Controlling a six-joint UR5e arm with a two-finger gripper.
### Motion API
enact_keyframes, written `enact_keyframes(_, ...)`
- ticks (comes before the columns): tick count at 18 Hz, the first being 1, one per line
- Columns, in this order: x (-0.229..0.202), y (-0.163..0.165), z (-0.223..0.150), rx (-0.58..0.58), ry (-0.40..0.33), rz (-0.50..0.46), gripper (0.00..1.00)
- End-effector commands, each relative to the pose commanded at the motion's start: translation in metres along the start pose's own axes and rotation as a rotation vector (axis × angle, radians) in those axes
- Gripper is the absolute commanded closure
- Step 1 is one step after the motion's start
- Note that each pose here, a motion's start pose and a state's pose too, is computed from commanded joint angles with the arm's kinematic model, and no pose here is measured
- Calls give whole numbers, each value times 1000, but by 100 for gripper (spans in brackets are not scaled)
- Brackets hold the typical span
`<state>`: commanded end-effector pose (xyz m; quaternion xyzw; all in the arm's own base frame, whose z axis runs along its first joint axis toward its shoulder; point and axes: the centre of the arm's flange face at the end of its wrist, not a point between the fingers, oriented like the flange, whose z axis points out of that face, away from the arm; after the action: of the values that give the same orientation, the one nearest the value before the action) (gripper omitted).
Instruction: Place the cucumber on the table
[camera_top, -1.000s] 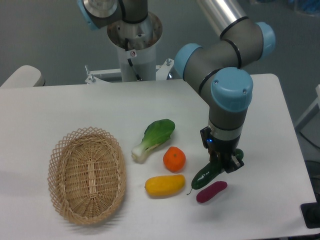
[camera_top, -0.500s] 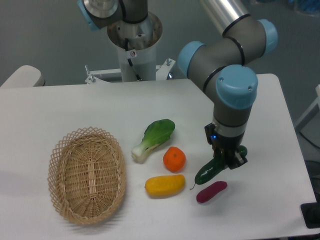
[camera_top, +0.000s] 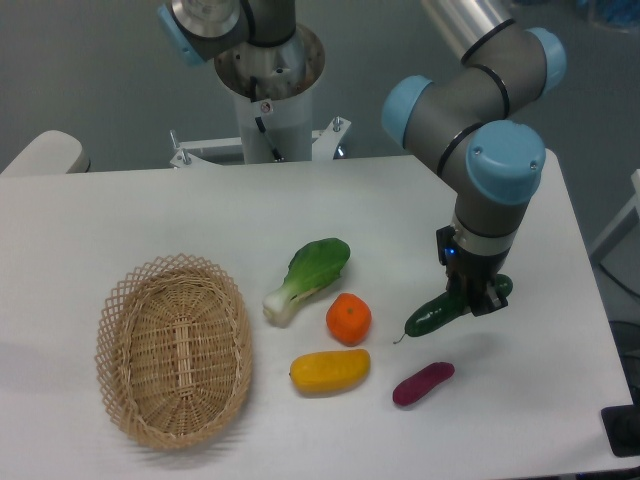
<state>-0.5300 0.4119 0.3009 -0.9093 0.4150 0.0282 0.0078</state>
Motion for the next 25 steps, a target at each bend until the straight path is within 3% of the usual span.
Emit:
enact_keyframes(3,3,2,48,-17,-31,0,68)
enact_keyframes(6,1,3,71,-11,-17,0,68)
enact_keyframes(18,8,12,98,5,23,-28,67)
enact_keyframes(19,8,11,97,4,23,-28,64)
enact_keyframes(20,8,11,96,3,22,-34,48)
enact_keyframes(21,7,11,92,2,16,-48,18)
enact_keyframes(22,5,10,87,-1,7,-63,0)
enact_keyframes(25,0,7,54,-17,-42,-120,0)
